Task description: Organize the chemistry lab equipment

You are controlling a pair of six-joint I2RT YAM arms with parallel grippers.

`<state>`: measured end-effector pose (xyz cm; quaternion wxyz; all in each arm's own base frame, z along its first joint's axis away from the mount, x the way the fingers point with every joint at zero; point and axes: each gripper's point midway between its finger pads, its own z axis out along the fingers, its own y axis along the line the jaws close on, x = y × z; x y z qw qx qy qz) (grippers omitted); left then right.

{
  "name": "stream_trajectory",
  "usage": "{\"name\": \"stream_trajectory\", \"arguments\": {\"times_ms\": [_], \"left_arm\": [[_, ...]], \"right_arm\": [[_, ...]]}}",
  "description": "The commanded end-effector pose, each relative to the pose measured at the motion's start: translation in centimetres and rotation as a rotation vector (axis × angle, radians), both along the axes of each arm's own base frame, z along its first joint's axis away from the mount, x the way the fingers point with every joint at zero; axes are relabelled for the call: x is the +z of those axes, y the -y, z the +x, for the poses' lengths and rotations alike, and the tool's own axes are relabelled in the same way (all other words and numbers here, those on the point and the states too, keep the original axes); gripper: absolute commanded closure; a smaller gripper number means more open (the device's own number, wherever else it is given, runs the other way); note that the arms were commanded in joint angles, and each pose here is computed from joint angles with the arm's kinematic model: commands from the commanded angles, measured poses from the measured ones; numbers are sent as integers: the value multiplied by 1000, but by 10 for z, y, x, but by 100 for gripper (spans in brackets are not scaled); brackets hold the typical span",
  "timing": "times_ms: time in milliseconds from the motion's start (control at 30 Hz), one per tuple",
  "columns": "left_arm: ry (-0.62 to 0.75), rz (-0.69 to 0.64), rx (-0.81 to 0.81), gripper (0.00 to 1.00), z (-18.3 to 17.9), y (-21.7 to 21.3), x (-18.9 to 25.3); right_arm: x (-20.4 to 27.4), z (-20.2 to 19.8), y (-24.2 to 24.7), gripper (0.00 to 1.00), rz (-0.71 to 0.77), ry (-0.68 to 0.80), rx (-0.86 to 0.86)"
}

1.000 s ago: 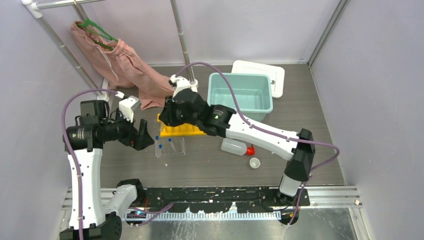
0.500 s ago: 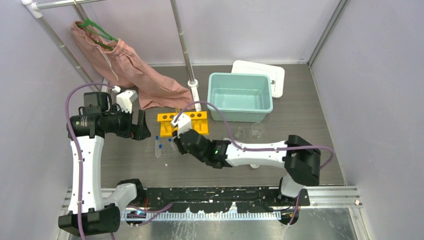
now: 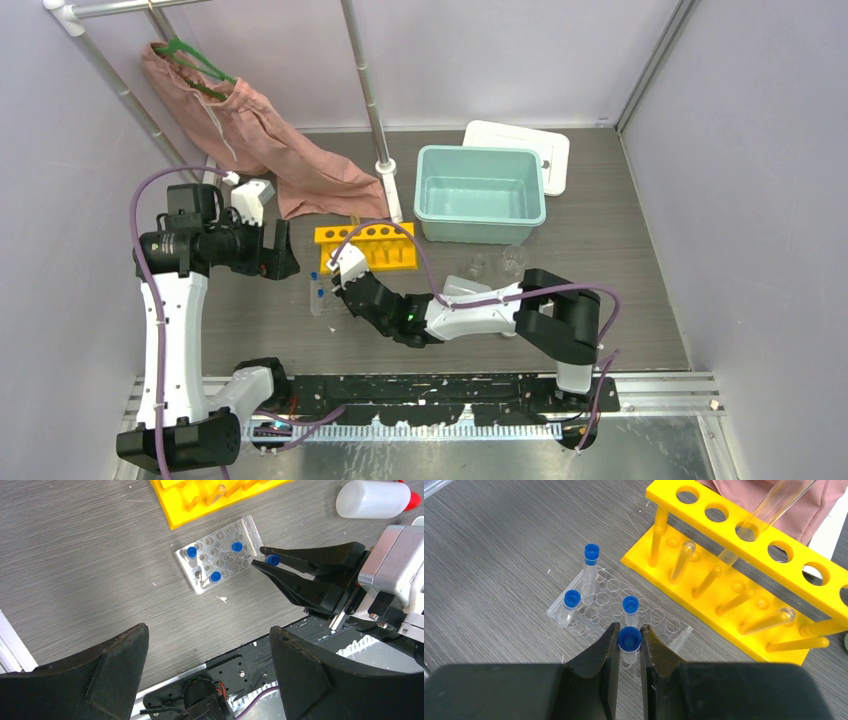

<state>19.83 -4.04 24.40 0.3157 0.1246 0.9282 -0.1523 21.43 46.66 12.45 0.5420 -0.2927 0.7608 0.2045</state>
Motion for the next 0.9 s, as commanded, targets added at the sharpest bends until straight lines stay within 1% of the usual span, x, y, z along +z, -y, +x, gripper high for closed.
{"name": "stream_trajectory", "arguments": {"times_ms": [0,567,867], "left_arm": [[69,12,0,10,10,-2,12],[63,30,17,9,12,-6,10],[67,30,14,9,12,-6,13]], "right_arm": [[18,8,-5,99,72,47,-35],[-8,-5,-8,99,43,12,-20],[-17,-3,-10,99,31,15,-29]]}}
